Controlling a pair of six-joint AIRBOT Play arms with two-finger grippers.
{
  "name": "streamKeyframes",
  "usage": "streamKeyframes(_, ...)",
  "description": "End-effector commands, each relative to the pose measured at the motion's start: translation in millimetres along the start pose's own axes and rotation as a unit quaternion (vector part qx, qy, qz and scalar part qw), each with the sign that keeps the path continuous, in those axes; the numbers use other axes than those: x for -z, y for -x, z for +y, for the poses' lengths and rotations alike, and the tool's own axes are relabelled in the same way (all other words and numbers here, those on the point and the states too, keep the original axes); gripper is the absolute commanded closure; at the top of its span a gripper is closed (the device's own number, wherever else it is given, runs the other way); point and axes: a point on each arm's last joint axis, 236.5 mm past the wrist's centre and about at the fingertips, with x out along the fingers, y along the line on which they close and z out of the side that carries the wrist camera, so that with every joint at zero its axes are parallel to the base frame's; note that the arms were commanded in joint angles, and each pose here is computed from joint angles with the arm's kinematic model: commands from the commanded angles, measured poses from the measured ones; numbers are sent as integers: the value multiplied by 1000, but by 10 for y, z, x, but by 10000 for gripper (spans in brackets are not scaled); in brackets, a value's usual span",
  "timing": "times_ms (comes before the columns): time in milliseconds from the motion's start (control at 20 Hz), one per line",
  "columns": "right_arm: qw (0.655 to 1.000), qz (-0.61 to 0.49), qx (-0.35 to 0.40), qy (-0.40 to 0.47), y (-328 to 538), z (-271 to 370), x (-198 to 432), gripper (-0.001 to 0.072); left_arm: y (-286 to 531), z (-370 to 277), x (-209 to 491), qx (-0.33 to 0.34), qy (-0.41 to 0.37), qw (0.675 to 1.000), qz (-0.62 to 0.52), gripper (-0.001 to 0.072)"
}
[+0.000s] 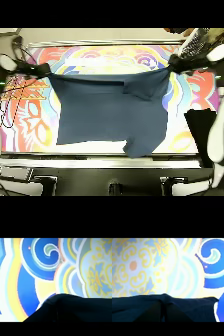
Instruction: Fold the clothes and pants, and hang the long-sleeved shirts on hangers.
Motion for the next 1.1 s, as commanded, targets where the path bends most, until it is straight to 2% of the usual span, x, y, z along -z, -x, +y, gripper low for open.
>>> streamKeyframes(0,1000,-3,11,-11,-931,-280,103,681,-785,130,168,-6,7,1000,7,696)
streamKeyframes(300,996,70,60,-4,-1107,-572,496,680,-989,216,458,-13,6,998,57,695)
streamKeyframes(500,984,147,103,-3,-996,-767,852,680,-911,233,892,-17,7,989,149,695)
streamKeyframes(750,975,186,118,-6,-922,-829,1028,680,-813,278,1449,-23,16,966,257,695)
streamKeyframes(1050,966,228,123,-14,-972,-904,1251,680,-863,244,1806,-26,19,954,298,694)
